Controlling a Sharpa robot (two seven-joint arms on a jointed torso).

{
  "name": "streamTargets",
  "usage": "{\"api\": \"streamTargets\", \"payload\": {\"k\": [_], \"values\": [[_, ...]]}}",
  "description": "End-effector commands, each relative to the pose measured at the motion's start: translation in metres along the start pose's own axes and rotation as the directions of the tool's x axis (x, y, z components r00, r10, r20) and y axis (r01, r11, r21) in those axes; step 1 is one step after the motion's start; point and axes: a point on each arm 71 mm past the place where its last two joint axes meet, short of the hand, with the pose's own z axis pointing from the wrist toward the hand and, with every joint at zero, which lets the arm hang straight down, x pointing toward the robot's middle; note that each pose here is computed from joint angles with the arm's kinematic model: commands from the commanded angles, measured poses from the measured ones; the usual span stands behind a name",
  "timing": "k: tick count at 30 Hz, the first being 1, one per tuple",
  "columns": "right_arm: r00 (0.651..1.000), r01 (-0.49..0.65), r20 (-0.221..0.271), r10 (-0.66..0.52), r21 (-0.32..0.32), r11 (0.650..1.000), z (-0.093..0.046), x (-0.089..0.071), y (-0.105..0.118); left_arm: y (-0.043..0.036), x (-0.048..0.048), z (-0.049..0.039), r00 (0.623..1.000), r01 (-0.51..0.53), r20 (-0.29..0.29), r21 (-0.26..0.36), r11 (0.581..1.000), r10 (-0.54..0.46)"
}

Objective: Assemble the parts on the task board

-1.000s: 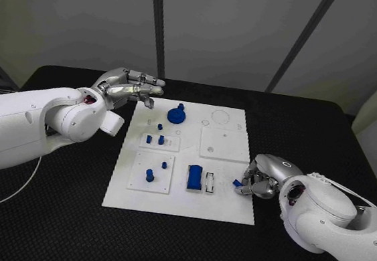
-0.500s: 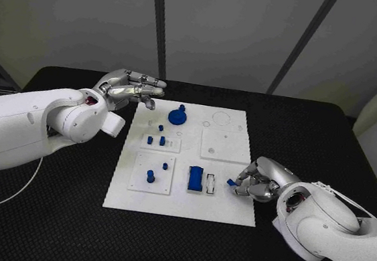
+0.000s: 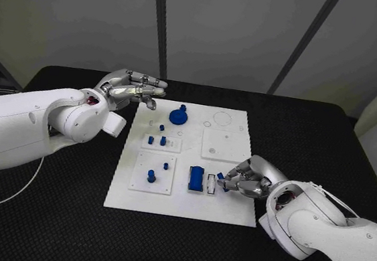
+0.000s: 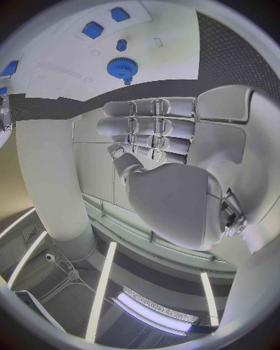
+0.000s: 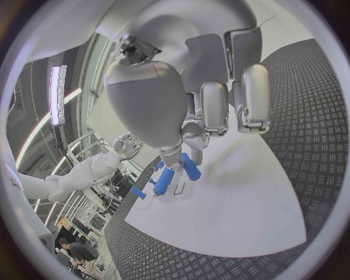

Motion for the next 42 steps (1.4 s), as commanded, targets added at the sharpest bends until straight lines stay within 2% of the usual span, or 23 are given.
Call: {"api": "streamTargets", "payload": {"k": [1, 6, 11, 42], "values": [[0.999, -0.02, -0.037, 0.021, 0.02, 1.0, 0.002, 0.004, 0.0, -0.0012, 0.0015, 0.0003, 1.0, 0.007, -0.011, 0.004, 1.0, -0.007], [0.998, -0.004, -0.068, 0.007, 0.035, 0.999, 0.006, 0.009, 0.003, -0.0012, 0.0014, 0.0001, 1.0, 0.007, -0.01, 0.004, 1.0, -0.007], [0.997, -0.001, -0.078, 0.004, 0.042, 0.999, 0.009, 0.012, 0.005, -0.0013, 0.0017, 0.0001, 1.0, 0.008, -0.012, 0.004, 1.0, -0.008], [0.997, -0.002, -0.073, 0.005, 0.028, 1.0, 0.013, 0.014, 0.007, -0.0009, 0.0005, -0.0004, 1.0, 0.007, -0.013, -0.002, 1.0, -0.007]]}}
